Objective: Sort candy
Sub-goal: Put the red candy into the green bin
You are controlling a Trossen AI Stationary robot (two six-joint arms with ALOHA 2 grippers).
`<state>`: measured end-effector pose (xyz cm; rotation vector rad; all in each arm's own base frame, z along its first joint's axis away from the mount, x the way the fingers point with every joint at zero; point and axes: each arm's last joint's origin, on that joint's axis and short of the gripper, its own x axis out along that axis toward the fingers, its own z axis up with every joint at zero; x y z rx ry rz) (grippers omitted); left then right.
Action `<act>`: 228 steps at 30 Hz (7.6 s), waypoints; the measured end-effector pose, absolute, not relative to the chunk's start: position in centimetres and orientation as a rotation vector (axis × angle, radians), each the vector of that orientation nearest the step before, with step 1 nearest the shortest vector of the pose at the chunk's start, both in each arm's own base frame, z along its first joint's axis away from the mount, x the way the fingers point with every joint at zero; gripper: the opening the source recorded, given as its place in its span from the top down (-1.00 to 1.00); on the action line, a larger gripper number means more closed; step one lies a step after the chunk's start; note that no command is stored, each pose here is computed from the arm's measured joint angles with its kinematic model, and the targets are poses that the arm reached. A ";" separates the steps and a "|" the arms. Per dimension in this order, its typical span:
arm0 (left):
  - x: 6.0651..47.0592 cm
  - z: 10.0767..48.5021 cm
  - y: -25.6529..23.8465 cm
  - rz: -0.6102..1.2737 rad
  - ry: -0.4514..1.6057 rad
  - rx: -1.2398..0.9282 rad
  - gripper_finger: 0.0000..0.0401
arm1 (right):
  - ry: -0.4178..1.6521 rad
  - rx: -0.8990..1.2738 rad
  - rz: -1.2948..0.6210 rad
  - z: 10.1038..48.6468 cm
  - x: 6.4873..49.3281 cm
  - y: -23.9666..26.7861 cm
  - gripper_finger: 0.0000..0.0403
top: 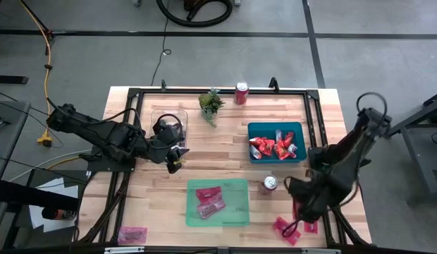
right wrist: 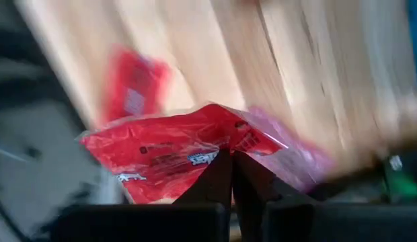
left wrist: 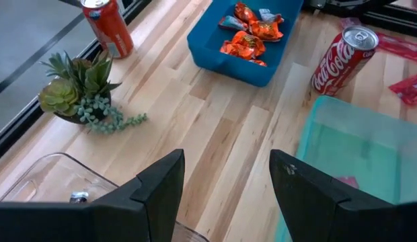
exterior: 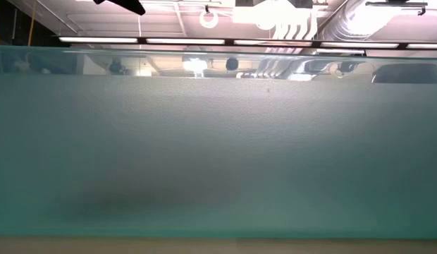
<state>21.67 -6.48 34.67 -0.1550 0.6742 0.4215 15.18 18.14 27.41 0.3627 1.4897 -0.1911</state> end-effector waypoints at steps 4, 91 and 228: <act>21.7 34.7 -6.5 0.420 0.675 -0.145 -0.03 | 1.242 0.461 -0.145 31.3 15.6 16.5 0.99; 17.4 13.6 -28.7 0.653 1.972 -0.692 -0.03 | 0.933 0.133 -0.213 40.1 13.5 11.5 -0.23; 22.0 41.1 -10.6 0.586 0.698 -0.046 -0.01 | 1.051 0.590 -0.550 31.3 16.4 16.2 1.00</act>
